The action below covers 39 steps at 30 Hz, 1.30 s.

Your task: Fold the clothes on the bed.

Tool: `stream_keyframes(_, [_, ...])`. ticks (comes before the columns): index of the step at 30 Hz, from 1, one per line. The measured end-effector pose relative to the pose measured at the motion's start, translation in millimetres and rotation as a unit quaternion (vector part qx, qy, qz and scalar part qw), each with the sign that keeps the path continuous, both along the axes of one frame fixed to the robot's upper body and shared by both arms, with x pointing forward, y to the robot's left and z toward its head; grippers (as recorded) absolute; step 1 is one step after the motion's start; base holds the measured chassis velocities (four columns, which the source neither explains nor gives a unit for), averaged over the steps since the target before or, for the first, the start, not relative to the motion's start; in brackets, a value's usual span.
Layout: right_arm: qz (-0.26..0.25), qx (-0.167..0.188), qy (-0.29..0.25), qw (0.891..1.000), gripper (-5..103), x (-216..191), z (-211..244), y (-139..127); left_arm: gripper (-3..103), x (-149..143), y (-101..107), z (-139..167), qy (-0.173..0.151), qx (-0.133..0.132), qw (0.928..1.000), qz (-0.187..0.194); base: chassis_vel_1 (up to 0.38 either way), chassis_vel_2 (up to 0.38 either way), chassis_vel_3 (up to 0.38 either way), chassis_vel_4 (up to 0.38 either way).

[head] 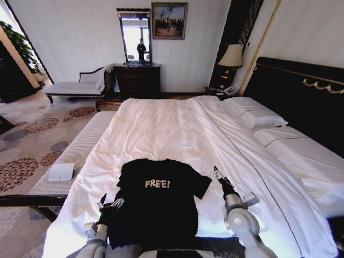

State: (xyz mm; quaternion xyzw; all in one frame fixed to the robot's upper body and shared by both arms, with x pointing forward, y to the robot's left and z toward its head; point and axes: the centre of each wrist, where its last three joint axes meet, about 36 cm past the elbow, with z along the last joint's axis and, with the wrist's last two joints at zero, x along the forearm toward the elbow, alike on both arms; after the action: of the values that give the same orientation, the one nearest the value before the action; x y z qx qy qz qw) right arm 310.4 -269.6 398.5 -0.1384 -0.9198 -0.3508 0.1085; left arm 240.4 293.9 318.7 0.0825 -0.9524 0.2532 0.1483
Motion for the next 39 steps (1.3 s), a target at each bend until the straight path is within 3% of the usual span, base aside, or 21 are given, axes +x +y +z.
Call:
stream_keyframes(2, [0.002,0.0,0.003,1.0,100,-0.2,-3.0,3.2,100,15.3,4.3,6.8,0.007,-0.085,0.9958,0.034,0.0,0.0,0.0,0.0])
stream_keyframes(4, [0.004,0.001,0.005,1.0,100,0.1,-5.5,6.6,100,31.7,11.7,12.5,0.004,-0.144,0.9879,0.058,0.0,0.0,0.0,0.0])
stream_keyframes(5, [0.004,0.001,0.005,1.0,100,0.1,-5.5,6.6,100,31.7,11.7,12.5,0.004,-0.144,0.9879,0.058,0.0,0.0,0.0,0.0])
stream_keyframes(7, [0.005,0.003,0.007,1.0,100,0.4,-7.6,9.3,100,45.9,18.3,16.6,0.003,-0.191,0.9786,0.077,0.0,0.0,0.0,0.0])
stream_keyframes(9, [0.006,0.003,0.01,1.0,100,0.6,-10.0,11.0,100,56.2,20.8,17.3,0.004,-0.213,0.9737,0.081,0.0,0.0,0.0,0.0])
stream_keyframes(23, [0.003,0.002,0.024,1.0,100,3.0,-21.4,12.5,101,83.3,5.5,-12.4,0.029,-0.234,0.9692,0.07,0.0,0.0,0.0,0.0])
stream_keyframes(24, [0.004,0.002,0.025,1.0,100,3.0,-21.9,12.7,96,83.6,5.3,-13.0,0.029,-0.234,0.9692,0.071,0.0,0.0,0.0,0.0])
stream_keyframes(26, [0.004,0.002,0.026,1.0,100,2.9,-22.7,12.7,96,83.5,5.2,-13.4,0.029,-0.233,0.9693,0.071,0.0,0.0,0.0,0.0])
stream_keyframes(29, [0.003,0.002,0.028,1.0,100,3.0,-23.9,12.4,80,81.7,4.8,-14.4,0.031,-0.231,0.9697,0.072,0.0,0.0,0.0,0.0])
stream_keyframes(31, [0.003,0.001,0.028,1.0,100,3.0,-23.9,12.4,80,81.2,4.6,-14.8,0.032,-0.231,0.9698,0.072,0.0,0.0,0.0,0.0])
stream_keyframes(35, [0.004,0.001,0.028,1.0,100,2.9,-24.0,12.9,57,80.5,4.4,-15.1,0.032,-0.228,0.9704,0.073,0.0,0.0,0.0,0.0])
stream_keyframes(39, [0.004,0.0,0.028,1.0,100,2.9,-23.5,13.3,46,80.4,4.8,-15.2,0.033,-0.226,0.9706,0.075,0.0,0.0,0.0,0.0])
